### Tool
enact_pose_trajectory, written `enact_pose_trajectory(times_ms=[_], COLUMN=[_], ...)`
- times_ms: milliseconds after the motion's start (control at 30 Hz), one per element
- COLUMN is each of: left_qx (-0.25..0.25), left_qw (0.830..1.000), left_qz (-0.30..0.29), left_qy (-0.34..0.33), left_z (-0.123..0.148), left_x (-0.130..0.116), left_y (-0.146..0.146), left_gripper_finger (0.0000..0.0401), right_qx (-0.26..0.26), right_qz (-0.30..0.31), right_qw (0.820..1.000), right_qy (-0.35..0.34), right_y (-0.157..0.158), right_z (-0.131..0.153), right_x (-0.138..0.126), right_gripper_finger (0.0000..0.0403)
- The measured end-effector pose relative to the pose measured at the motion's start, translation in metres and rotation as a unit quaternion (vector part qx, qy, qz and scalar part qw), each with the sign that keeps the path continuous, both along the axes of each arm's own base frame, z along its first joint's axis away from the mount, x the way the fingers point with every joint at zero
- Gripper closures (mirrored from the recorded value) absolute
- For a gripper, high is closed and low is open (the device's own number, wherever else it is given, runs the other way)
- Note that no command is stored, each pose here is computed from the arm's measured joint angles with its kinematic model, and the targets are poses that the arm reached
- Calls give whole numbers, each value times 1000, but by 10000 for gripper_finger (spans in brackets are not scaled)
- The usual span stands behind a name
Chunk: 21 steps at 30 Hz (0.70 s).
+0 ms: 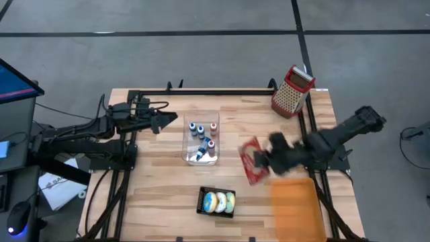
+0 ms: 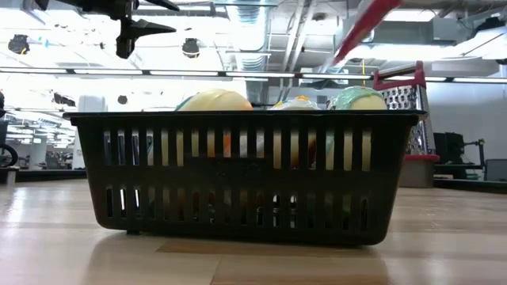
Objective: Pick & Place Food Item
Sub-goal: Put the red popcorn bag into the orange bin
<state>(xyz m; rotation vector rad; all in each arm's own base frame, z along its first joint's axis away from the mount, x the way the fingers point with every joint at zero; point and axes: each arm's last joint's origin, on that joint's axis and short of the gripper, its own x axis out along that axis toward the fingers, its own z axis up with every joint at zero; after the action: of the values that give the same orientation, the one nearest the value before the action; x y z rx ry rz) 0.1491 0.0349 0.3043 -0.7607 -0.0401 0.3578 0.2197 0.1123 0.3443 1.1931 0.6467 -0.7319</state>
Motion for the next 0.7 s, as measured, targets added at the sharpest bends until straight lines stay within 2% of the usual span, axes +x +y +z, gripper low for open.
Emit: enact_pose_trajectory(times_ms=[100, 167, 267, 400, 500, 700], left_qx=[1, 2, 2, -9, -22, -35], left_qw=[1000, 1000, 1000, 1000, 1000, 999], left_qz=[1, 5, 8, 9, 10, 11], left_qy=[0, 0, 0, -3, -11, -15], left_z=[0, 0, 0, 0, 0, -1], left_x=[0, 0, 0, 2, 4, 7], left_y=[0, 0, 0, 1, 1, 2], left_gripper_finger=[230, 232, 236, 242, 246, 255], right_qx=[25, 25, 38, 18, 16, 16], right_qz=[-44, -48, -22, -3, 32, 128], right_qw=[999, 999, 999, 1000, 997, 989], right_qy=[-7, -4, 7, 25, 66, 67], right_y=[34, 55, 74, 86, 95, 115], right_z=[-6, -13, -21, -30, -35, -31], right_x=[-27, -41, -44, -48, -61, -92], right_gripper_finger=[394, 394, 394, 394, 393, 394])
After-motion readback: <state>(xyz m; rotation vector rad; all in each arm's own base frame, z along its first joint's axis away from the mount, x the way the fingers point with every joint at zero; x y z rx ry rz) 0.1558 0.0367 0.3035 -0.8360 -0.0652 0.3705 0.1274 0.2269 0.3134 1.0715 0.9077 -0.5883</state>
